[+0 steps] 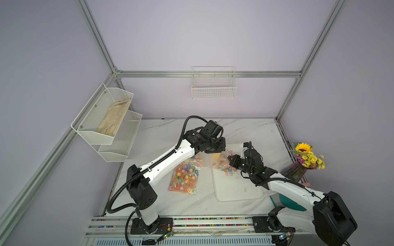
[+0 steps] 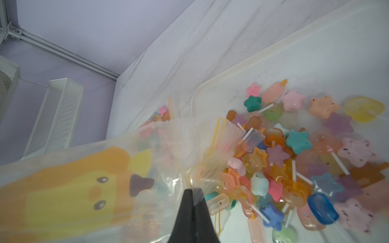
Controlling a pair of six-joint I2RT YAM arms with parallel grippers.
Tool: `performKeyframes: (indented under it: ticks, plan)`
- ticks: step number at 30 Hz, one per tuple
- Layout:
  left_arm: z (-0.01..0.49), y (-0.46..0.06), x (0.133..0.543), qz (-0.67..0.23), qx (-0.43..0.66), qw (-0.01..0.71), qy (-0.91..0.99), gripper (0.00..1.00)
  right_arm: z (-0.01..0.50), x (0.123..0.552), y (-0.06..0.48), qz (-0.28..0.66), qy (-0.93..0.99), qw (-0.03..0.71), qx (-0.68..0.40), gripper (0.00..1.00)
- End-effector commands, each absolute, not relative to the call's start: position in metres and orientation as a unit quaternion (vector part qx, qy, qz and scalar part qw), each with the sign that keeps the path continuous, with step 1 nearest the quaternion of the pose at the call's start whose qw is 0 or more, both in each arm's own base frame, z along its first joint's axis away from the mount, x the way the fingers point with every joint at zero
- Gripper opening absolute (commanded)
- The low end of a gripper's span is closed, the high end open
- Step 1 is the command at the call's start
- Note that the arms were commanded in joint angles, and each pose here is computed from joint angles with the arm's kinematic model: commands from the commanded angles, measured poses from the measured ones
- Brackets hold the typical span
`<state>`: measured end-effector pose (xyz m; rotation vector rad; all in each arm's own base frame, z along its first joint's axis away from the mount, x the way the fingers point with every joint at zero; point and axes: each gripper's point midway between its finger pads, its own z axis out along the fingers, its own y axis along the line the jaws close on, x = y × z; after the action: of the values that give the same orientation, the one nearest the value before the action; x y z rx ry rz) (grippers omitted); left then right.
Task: Pour candies out of the ziploc bag
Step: 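Pour the candies out of the ziploc bag onto the tray.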
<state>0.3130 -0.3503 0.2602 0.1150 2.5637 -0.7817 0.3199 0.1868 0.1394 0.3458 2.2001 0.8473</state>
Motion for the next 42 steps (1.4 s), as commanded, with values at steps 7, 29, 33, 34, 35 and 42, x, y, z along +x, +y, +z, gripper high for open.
performKeyframes:
  ticks: [7, 29, 33, 34, 35, 42]
  plan:
    - [0.367, -0.366, 0.303, -0.371, 0.077, 0.32, 0.868, 0.0, 0.079, 0.293, 0.153, 0.25, 0.902, 0.302, 0.179, 0.0]
    - [0.389, -0.364, 0.286, -0.378, 0.082, 0.338, 0.858, 0.0, 0.08, 0.265, 0.135, 0.253, 0.896, 0.3, 0.209, 0.04]
    - [0.394, -0.367, 0.284, -0.383, 0.086, 0.338, 0.855, 0.0, 0.081, 0.26, 0.135, 0.264, 0.892, 0.3, 0.213, 0.05]
    - [0.395, -0.369, 0.283, -0.384, 0.088, 0.338, 0.855, 0.0, 0.083, 0.259, 0.136, 0.269, 0.89, 0.301, 0.212, 0.05]
    - [0.397, -0.369, 0.282, -0.385, 0.089, 0.338, 0.854, 0.0, 0.085, 0.259, 0.136, 0.272, 0.889, 0.303, 0.209, 0.05]
    - [0.402, -0.37, 0.276, -0.383, 0.095, 0.341, 0.853, 0.0, 0.119, 0.258, 0.15, 0.316, 0.876, 0.331, 0.151, 0.04]
